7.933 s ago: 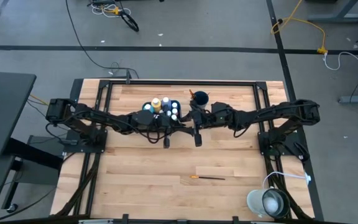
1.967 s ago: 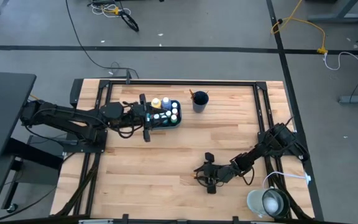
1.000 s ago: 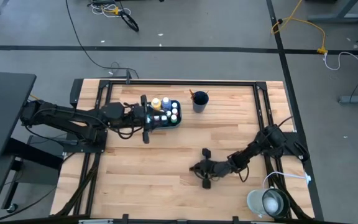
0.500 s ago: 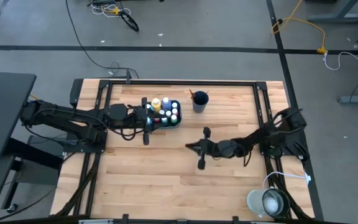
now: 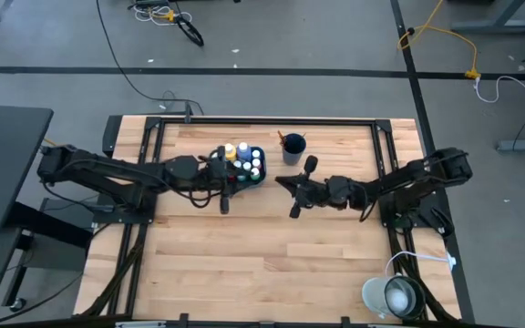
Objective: Pick & Place Paint Supplies
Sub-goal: Put the gold paint brush into the blue cup
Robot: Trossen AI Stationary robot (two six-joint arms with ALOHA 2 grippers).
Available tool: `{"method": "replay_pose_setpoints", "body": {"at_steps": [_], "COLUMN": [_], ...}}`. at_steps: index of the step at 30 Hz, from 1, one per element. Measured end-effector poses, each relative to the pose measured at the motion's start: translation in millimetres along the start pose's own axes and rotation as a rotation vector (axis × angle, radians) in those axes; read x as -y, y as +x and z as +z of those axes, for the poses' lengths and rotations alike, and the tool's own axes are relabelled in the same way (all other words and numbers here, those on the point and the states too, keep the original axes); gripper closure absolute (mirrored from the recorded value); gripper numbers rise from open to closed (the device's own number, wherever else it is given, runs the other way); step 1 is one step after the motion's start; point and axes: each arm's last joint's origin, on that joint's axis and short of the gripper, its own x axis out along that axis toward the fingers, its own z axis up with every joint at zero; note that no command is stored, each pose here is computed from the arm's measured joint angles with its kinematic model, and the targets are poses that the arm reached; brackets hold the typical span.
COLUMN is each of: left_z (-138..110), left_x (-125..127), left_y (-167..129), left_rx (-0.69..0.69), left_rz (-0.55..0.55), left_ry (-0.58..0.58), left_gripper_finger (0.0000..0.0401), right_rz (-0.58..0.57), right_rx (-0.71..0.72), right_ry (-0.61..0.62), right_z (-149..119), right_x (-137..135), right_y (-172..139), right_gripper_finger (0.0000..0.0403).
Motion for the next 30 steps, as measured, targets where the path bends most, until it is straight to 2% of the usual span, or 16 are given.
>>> {"method": "replay_pose_setpoints", "body": {"at_steps": [5,9,12,16,22,30], "left_z": [-18.7,-26.2,-28.3,-33.2,-49.8,-26.3], "left_x": [3.5,5.4,7.3,10.7,14.0,16.2], "left_y": [16.8,25.6,33.7,47.1,67.2,81.7], "left_rx": [-0.069,-0.072,-0.021,0.067,0.114,0.213], "left_rz": [0.010,0.013,0.000,-0.019,-0.024,-0.046], "left_ry": [-0.011,-0.005,-0.017,-0.019,-0.006,0.008], "left_gripper_finger": [0.0262,0.0262,0.0262,0.0262,0.0258,0.0202], "right_rz": [-0.064,-0.047,-0.019,0.026,0.064,0.090], "right_rx": [0.217,0.449,0.550,0.619,0.672,0.620], "right_ry": [0.309,0.457,0.523,0.562,0.558,0.542], "right_z": [12.6,27.3,33.0,41.0,65.6,81.1], "right_x": [21.9,33.6,37.7,40.9,50.3,54.8], "right_y": [1.6,-4.1,-7.6,-6.4,7.6,21.6], "right_gripper_finger": [0.0392,0.0392,0.0392,0.0392,0.0392,0.0392]}}
